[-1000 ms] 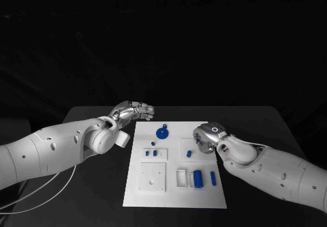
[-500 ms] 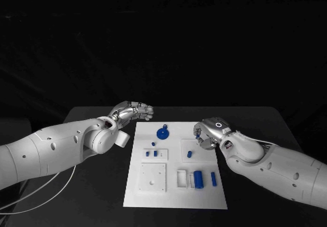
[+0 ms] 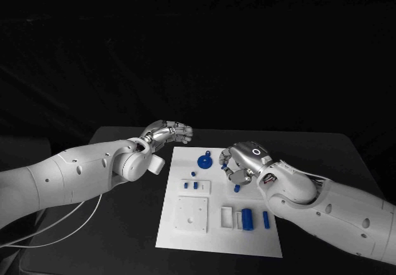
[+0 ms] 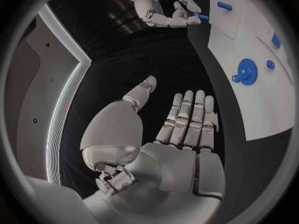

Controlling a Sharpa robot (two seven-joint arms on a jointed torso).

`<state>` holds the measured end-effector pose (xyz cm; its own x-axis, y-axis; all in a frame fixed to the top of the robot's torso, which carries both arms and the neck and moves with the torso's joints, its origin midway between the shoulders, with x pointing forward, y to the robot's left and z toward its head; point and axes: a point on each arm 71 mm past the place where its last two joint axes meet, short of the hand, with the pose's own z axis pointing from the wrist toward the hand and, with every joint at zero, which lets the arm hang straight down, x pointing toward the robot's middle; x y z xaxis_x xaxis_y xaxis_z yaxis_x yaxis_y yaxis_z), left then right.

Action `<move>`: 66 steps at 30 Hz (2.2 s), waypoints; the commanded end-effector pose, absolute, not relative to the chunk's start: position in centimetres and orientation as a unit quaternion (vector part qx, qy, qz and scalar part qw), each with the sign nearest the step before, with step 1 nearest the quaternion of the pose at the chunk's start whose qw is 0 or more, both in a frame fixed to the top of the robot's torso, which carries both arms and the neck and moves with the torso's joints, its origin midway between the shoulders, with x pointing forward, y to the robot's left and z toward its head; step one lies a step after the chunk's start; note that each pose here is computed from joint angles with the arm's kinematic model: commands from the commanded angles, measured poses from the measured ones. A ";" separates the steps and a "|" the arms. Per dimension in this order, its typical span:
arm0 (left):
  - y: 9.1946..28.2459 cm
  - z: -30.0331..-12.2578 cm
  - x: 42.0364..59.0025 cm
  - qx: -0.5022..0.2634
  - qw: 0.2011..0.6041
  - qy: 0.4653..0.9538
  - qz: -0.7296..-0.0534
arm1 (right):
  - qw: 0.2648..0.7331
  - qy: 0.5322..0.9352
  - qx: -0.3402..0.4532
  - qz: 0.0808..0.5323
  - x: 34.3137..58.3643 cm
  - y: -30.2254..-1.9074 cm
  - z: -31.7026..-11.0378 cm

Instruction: Assemble the parts on the task board

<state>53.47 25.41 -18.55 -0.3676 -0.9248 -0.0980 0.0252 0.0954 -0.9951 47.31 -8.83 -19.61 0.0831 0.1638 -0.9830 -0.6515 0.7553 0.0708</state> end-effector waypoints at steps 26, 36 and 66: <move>23.6 -18.1 54.7 -0.383 0.435 0.586 -0.566 | 0.638 0.642 -0.297 0.304 43.0 -2.2 -26.2; 23.5 -18.1 54.6 -0.382 0.434 0.586 -0.568 | 0.631 0.650 -0.296 0.301 42.8 -2.1 -27.5; 23.4 -18.1 54.6 -0.381 0.431 0.588 -0.569 | 0.618 0.663 -0.302 0.294 42.6 -2.4 -28.7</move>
